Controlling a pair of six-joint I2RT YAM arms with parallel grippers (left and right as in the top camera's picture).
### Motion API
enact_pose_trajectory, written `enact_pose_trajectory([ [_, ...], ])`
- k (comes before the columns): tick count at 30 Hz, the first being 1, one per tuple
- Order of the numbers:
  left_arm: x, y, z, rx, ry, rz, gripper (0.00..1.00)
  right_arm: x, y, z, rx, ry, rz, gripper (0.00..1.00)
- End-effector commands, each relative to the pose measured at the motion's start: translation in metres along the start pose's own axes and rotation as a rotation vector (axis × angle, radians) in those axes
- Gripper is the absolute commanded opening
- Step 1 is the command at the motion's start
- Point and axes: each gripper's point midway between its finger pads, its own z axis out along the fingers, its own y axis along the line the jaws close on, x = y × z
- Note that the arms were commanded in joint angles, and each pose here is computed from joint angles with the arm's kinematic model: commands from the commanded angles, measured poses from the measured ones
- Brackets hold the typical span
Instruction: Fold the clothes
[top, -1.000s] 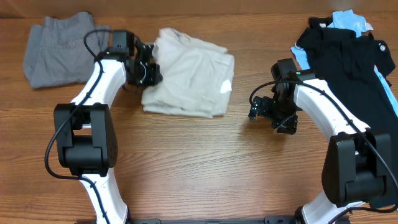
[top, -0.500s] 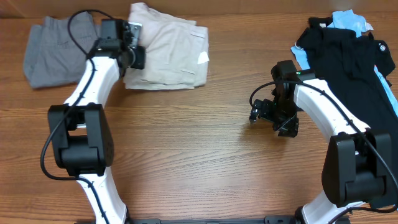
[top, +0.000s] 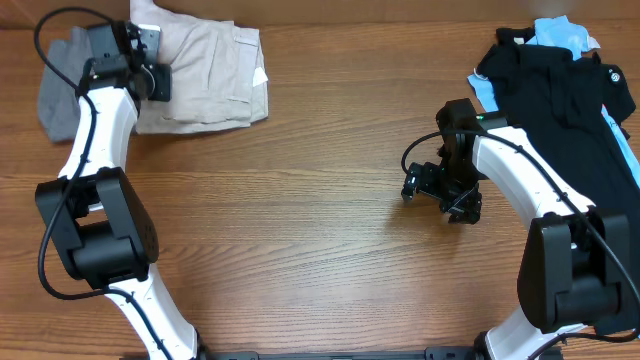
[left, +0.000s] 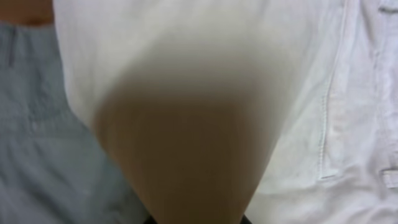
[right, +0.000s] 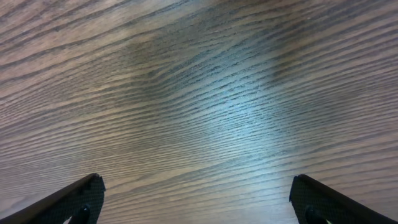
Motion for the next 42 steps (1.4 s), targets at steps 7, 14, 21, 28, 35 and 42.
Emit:
enact_pose_trajectory([
  [7, -0.062, 0.034, -0.036, -0.184, -0.108, 0.041, 0.04, -0.002, 0.005, -0.010, -0.019, -0.028, -0.017, 1.00],
  [14, -0.068, 0.055, -0.047, -0.273, -0.106, 0.040, 0.04, -0.002, 0.005, -0.010, -0.019, -0.029, -0.018, 1.00],
  [21, -0.055, 0.077, -0.048, -0.297, -0.078, 0.011, 0.04, -0.002, 0.005, -0.010, -0.019, -0.028, -0.026, 1.00],
  [28, -0.034, 0.116, -0.052, -0.340, -0.041, -0.040, 0.04, -0.001, 0.005, -0.010, -0.017, -0.026, -0.028, 1.00],
  [35, -0.020, 0.144, -0.056, -0.323, -0.042, -0.089, 0.09, 0.000, 0.004, -0.010, -0.016, -0.022, -0.027, 1.00],
  [42, -0.016, 0.158, -0.059, -0.334, -0.050, -0.106, 0.10, 0.000, 0.004, -0.010, -0.015, -0.022, -0.027, 1.00],
])
